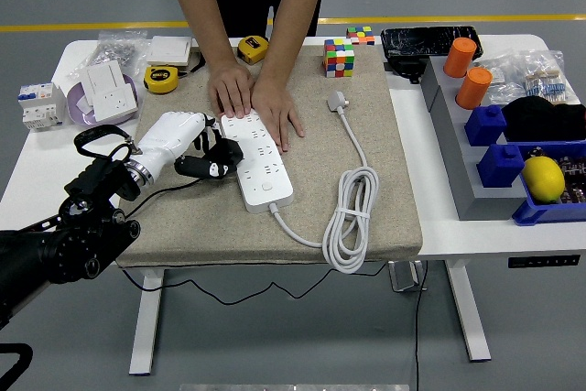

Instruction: Pick up the plug,place it near the board,insert it into the board,press the button

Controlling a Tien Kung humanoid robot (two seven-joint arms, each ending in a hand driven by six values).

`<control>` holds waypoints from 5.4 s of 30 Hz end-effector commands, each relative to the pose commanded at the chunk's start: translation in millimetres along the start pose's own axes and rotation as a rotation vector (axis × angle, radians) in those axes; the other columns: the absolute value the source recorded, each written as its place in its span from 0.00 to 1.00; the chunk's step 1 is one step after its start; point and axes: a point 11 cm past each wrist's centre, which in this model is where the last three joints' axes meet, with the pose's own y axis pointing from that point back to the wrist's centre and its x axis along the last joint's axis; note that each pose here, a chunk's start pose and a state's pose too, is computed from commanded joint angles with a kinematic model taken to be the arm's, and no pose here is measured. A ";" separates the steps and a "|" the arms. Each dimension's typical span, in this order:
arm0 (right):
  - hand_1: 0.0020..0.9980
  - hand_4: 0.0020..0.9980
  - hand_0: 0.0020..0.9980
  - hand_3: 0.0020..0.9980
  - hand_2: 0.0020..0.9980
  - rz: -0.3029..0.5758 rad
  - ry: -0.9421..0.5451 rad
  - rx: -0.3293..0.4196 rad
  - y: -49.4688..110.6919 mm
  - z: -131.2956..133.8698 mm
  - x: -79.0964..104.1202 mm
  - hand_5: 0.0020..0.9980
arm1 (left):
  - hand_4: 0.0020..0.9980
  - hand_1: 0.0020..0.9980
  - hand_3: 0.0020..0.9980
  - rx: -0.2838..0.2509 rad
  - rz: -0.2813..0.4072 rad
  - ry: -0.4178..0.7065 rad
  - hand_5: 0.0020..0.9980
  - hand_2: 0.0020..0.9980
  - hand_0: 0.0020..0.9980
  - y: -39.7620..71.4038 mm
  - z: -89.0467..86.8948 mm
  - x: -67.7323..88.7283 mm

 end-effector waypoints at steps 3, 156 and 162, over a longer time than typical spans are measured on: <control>0.79 1.00 0.93 0.78 0.75 0.001 -0.001 0.000 0.0 0.0 0.4 0.80 | 0.59 0.35 0.32 -0.003 -0.004 -0.002 0.15 0.32 0.39 -0.2 1.2 -0.7; 0.79 1.00 0.94 0.78 0.75 0.006 -0.013 -0.001 0.0 -0.6 1.9 0.75 | 1.00 0.98 0.90 -0.067 -0.202 0.125 1.00 0.93 0.95 40.8 54.9 -13.3; 0.79 1.00 0.94 0.78 0.75 0.005 -0.011 0.000 0.0 -1.0 1.8 0.75 | 1.00 0.98 0.90 -0.073 -0.207 0.121 1.00 0.93 0.95 39.3 57.7 -14.5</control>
